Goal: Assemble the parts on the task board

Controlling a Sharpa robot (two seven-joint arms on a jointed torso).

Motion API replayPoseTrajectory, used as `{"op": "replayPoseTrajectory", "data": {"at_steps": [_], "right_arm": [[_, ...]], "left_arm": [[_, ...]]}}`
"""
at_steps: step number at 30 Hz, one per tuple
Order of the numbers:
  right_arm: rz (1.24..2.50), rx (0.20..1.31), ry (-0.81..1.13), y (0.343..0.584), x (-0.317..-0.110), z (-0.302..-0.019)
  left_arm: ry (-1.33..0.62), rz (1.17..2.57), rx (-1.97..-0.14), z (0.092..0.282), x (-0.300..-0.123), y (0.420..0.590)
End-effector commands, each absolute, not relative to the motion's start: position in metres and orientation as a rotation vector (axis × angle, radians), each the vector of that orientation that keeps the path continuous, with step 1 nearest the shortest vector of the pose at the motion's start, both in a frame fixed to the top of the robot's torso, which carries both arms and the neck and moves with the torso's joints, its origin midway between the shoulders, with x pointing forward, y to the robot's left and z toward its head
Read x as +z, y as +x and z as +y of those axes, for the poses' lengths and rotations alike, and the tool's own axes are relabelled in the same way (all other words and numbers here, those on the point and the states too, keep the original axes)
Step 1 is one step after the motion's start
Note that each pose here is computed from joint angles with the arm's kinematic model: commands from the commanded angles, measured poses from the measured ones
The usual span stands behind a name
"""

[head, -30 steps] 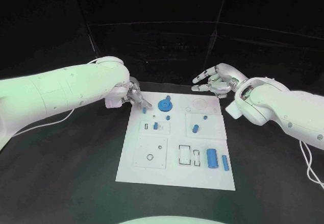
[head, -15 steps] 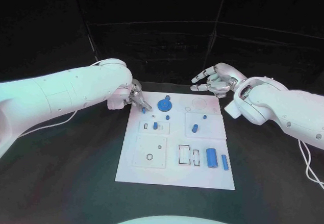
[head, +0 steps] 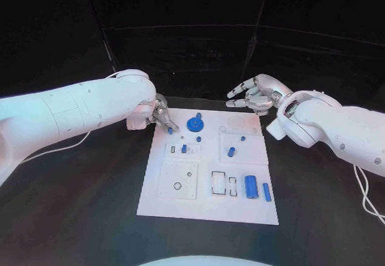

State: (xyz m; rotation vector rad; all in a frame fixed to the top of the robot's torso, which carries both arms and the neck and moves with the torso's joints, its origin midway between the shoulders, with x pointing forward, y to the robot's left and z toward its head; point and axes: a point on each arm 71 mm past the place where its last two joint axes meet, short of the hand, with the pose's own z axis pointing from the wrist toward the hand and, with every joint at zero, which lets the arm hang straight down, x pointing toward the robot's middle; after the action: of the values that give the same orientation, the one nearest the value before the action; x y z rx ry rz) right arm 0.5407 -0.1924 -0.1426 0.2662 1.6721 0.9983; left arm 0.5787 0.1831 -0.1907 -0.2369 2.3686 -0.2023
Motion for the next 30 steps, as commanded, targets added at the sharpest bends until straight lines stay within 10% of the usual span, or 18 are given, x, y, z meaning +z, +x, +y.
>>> {"op": "replayPoseTrajectory", "data": {"at_steps": [1,30], "right_arm": [[1.668,1.004,0.259,0.5409,-0.1411,-0.1918],[1.671,1.001,0.261,0.5421,-0.1418,-0.1922]], "left_arm": [[-0.225,2.367,-0.204,0.1837,-0.1899,0.5787],[-0.231,2.316,-0.282,0.1898,-0.1872,0.5741]]}}
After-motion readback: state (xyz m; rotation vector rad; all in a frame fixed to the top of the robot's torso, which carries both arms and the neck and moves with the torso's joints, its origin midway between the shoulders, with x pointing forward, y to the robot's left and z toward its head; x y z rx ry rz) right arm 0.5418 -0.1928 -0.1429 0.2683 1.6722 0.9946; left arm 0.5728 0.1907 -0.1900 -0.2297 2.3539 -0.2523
